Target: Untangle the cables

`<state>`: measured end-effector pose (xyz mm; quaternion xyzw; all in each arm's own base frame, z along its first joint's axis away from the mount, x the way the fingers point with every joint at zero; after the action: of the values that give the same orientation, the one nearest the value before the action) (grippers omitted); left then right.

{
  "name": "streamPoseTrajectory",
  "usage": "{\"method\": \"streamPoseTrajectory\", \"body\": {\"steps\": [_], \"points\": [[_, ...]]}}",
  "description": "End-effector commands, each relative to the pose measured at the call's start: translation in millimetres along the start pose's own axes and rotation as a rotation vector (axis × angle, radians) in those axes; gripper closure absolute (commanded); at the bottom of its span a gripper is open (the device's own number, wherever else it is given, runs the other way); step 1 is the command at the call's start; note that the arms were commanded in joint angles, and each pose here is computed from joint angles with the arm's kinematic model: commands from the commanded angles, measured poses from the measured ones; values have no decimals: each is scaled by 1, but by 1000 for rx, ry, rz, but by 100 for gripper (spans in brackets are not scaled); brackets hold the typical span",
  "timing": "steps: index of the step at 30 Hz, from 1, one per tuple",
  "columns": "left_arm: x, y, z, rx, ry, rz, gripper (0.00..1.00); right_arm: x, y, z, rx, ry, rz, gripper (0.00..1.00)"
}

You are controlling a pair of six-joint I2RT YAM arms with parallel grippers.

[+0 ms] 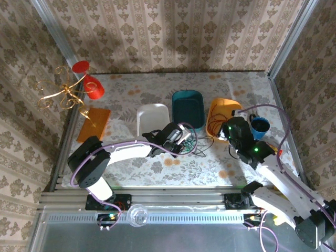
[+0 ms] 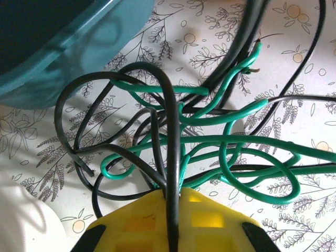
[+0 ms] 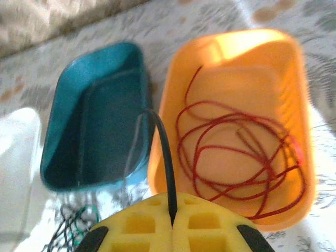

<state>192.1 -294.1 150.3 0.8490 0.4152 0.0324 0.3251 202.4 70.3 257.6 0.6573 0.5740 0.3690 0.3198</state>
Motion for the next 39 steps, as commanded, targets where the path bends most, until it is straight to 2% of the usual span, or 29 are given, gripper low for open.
{"method": "streamPoseTrajectory", "body": {"steps": [1,8,12,15,18,21,26,30,33,36,39], "points": [[7,-9,3,29,37,-35,100,-25,11,-22,-154,-222,135,100],[9,-12,1,24,42,-47,100,-55,22,-65,-351,-352,318,100],[10,-12,1,25,47,-49,100,-59,34,-80,-411,-344,357,100],[10,-13,0,26,42,-47,100,-53,47,-86,-449,-262,335,100],[9,-12,0,25,29,-50,100,-34,67,-87,-491,-71,260,100],[9,-11,0,17,21,-52,100,-11,87,-79,-464,97,177,100],[10,-9,-2,5,23,-50,100,36,111,-22,-253,302,39,100],[10,-8,-5,-8,26,-48,100,53,116,48,3,374,78,100],[10,-10,-6,-12,24,-52,100,64,106,107,165,476,142,100],[11,-11,-8,-15,30,-57,100,78,91,149,311,586,171,100],[11,-10,-10,-21,32,-55,100,86,64,182,477,596,205,98]]}}
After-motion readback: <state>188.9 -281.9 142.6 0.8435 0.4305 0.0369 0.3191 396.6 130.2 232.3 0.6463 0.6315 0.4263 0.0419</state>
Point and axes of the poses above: each hand's point on the last joint's axis, 136 mm out from that joint toward the fingers, its own z axis out along the fingers, its own x axis along the line the jaws close on, y = z × x, the point moved 10 cm from there along -z, back along the fingers, and after that the axes turned 13 degrees about -z, right-handed, at the moved point
